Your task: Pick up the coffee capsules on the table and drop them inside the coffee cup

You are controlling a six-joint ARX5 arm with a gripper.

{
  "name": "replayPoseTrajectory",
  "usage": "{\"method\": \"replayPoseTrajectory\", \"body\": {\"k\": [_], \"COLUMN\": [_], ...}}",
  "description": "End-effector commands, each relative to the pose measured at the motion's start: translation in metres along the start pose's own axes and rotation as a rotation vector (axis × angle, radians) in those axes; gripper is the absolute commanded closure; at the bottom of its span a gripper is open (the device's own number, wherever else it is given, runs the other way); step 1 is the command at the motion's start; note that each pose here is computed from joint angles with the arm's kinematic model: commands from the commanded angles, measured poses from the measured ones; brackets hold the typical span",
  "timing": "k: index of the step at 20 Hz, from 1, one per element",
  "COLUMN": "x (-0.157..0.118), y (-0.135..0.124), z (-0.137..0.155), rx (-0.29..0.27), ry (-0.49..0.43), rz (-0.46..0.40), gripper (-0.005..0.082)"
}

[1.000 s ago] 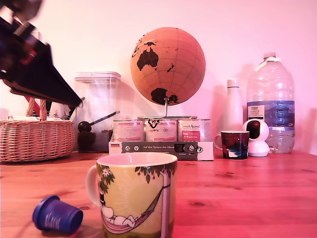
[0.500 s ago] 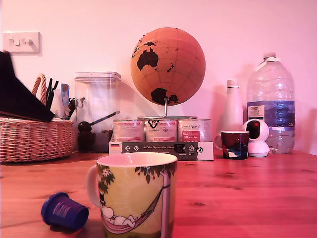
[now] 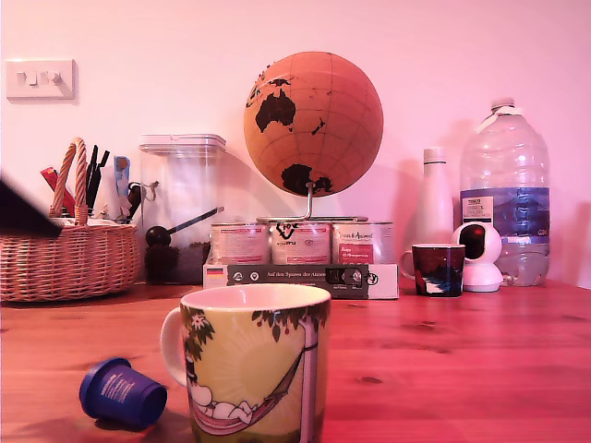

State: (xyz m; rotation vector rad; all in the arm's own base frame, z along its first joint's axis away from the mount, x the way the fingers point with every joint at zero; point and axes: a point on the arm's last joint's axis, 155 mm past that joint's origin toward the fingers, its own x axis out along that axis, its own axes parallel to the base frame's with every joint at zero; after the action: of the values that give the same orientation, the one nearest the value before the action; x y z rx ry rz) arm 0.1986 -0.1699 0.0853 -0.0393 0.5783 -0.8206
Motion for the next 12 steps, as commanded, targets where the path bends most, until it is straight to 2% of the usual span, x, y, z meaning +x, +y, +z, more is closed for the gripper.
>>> {"method": "replayPoseTrajectory", "body": {"k": [1,6,12], "x": [0.002,0.002,0.002], "y": [-0.001,-0.001,-0.012], "z": [-0.015,-0.035,-0.042], "rx": [-0.020,-0.024,-0.028], "ry": [0.025,0.067,0.097], "rz": [-0.001,0.024,-0.026], "gripper": [0.0791,0.0791,0.0791]}}
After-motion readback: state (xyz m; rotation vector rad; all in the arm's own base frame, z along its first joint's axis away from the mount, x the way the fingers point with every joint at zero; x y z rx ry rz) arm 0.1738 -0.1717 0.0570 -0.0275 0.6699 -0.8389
